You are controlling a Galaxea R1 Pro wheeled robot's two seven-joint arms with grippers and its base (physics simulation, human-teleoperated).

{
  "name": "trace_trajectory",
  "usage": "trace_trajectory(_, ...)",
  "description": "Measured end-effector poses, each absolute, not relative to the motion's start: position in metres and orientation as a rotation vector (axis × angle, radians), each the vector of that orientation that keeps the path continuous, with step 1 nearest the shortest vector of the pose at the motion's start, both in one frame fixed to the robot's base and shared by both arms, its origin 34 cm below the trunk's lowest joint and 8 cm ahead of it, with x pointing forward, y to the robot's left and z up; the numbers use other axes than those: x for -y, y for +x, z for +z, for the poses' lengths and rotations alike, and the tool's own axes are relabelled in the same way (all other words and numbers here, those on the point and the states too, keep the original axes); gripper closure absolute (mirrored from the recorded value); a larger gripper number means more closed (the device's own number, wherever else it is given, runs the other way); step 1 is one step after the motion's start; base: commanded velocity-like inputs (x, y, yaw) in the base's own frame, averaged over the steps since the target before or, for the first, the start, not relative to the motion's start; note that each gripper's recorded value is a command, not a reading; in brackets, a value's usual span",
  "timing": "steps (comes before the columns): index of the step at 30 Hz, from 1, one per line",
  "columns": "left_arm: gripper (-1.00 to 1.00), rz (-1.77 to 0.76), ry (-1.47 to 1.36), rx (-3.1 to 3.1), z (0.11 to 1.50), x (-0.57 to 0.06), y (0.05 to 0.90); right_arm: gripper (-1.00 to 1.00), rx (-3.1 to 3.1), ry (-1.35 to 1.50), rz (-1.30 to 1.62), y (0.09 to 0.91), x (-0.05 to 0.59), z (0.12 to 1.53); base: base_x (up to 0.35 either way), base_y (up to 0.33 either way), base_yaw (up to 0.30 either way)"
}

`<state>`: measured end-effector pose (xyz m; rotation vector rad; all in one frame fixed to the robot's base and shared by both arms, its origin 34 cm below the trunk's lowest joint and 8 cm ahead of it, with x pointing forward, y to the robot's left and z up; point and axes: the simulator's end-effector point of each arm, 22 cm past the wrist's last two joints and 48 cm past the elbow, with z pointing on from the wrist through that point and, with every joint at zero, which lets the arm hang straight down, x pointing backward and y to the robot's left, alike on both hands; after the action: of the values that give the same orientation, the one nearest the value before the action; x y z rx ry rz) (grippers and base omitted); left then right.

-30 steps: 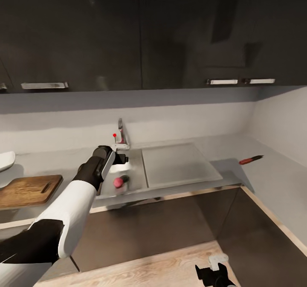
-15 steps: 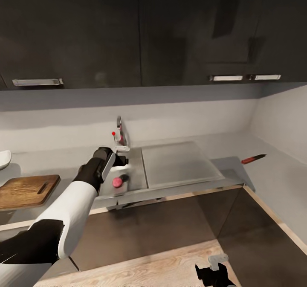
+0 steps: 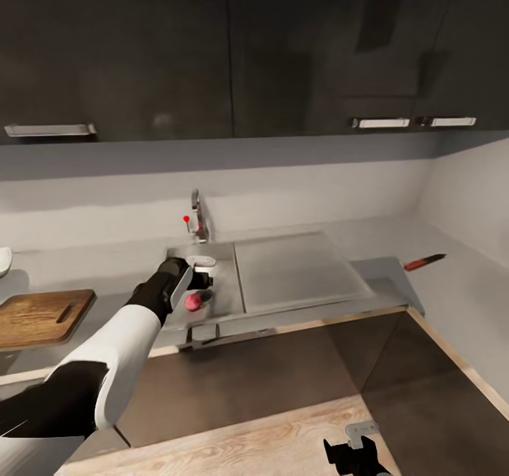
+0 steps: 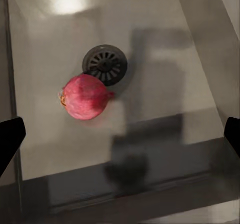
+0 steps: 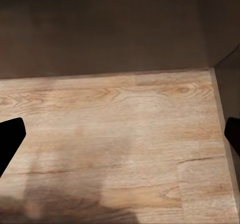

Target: In the kitchen, take the Vidalia onion out of the sink, dice it on the chopping board with the paring knife, put the diced onion into the bowl on the countertop, then place both the paring knife and the chopping board into the sink.

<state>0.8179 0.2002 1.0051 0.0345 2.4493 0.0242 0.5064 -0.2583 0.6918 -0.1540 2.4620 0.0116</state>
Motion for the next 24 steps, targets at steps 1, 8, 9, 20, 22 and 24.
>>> trace_trajectory(1, -1.00, 0.025, 0.034, -2.453, 1.002, -0.201, 0.817, -1.00, -2.463, -0.154, 0.012, 0.506, 0.258, 0.691, 0.238, 0.000, 0.000)
trace_trajectory(8, -1.00, 0.026, 0.034, -2.468, 0.992, -0.201, 0.816, -1.00, -2.474, -0.154, 0.013, 0.502, 0.258, 0.687, 0.293, 0.000, 0.000)
trace_trajectory(9, -1.00, 0.026, 0.034, -2.470, 0.991, -0.201, 0.816, -1.00, -2.476, -0.154, 0.013, 0.502, 0.258, 0.686, 0.321, 0.000, 0.000)
trace_trajectory(20, -1.00, 0.041, 0.033, -2.540, 0.957, -0.209, 0.804, -1.00, -2.495, -0.155, 0.014, 0.496, 0.258, 0.679, 0.113, 0.000, 0.000)
trace_trajectory(22, -1.00, 0.044, 0.031, -2.546, 0.953, -0.211, 0.803, -1.00, -2.498, -0.155, 0.015, 0.495, 0.258, 0.678, 0.004, 0.000, 0.000)
trace_trajectory(24, -1.00, 0.046, 0.030, -2.551, 0.950, -0.212, 0.802, -1.00, -2.501, -0.155, 0.015, 0.494, 0.258, 0.677, 0.002, 0.000, 0.000)
